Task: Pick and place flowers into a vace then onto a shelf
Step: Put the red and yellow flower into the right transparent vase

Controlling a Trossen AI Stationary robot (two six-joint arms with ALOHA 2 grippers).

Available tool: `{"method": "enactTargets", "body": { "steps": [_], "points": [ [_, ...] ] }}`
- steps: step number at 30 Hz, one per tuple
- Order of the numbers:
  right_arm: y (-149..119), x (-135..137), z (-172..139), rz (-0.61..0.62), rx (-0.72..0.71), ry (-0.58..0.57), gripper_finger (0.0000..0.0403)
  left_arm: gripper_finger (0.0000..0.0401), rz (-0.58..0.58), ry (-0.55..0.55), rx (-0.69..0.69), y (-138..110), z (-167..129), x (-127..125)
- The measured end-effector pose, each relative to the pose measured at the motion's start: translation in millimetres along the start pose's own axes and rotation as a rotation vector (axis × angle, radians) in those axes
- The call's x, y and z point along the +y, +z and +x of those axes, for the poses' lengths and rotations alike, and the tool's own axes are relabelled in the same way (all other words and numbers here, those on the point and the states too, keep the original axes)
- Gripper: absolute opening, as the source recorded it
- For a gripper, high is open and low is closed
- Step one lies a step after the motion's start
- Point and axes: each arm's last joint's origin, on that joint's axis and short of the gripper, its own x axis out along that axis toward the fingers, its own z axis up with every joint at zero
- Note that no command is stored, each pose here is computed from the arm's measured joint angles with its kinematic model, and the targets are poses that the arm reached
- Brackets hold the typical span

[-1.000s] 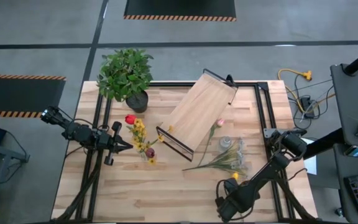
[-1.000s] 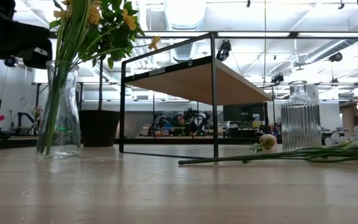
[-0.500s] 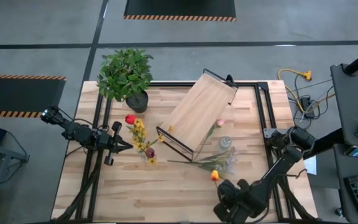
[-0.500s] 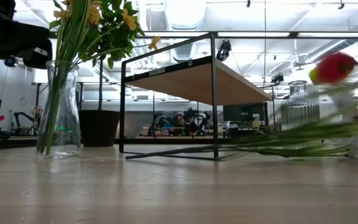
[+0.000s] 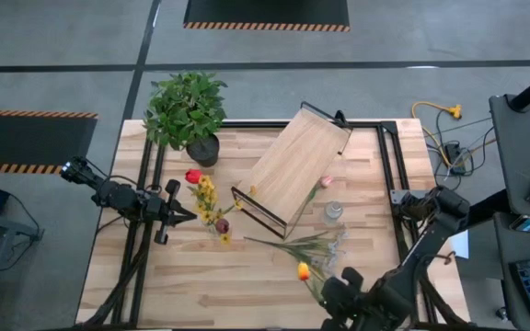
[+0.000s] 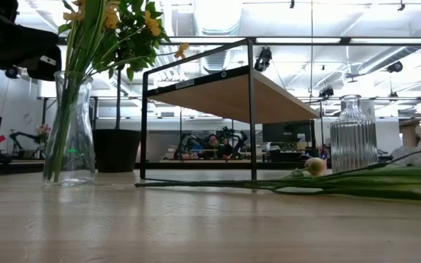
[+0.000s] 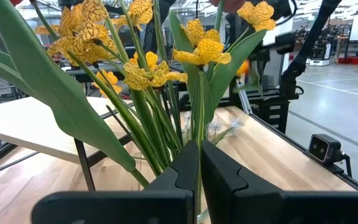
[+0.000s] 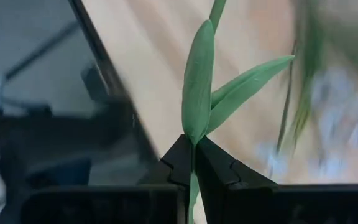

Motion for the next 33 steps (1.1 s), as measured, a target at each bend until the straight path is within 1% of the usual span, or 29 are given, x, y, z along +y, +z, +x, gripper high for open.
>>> {"method": "enactTargets", "body": {
  "steps": [4,5,7,10,12,16,19,22,26,27,30,33],
  "points": [
    [5,6,-13,-0.135,-0.279,-0.019,0.0009,0.0,0.0,0.0,-0.001,0,0,0],
    [6,7,-16,-0.159,-0.325,-0.026,0.0009,0.0,0.0,0.0,0.0,0,0,0],
    [9,6,-21,-0.201,-0.371,-0.038,0.0009,0.0,0.0,0.0,-0.001,0,0,0],
    [14,1,-24,-0.24,-0.383,-0.048,0.0009,0.0,-0.001,0.0,-0.002,0,0,0],
    [21,-3,-23,-0.242,-0.374,-0.052,0.0009,0.0,-0.001,0.001,-0.003,0,0,0],
    [42,-8,-25,-0.263,-0.272,-0.002,0.0009,0.0,-0.004,0.003,-0.01,1,0,0],
    [55,-12,-29,-0.352,-0.24,0.03,0.0009,0.0,-0.005,0.005,-0.013,1,0,0],
    [65,-17,-39,-0.454,-0.303,0.036,0.0009,0.0,-0.005,0.005,-0.014,1,0,0],
    [74,-31,-48,-0.511,-0.382,0.085,0.0009,0.0,-0.006,0.005,-0.015,1,0,0],
    [75,-36,-47,-0.517,-0.395,0.105,0.0009,0.0,-0.006,0.005,-0.016,1,0,0],
    [77,-52,-40,-0.522,-0.425,0.224,0.0009,0.0,-0.006,0.005,-0.016,1,0,0],
    [77,-72,-34,-0.545,-0.484,0.287,0.0009,0.0,-0.007,0.005,-0.017,1,0,0]
  ]
}}
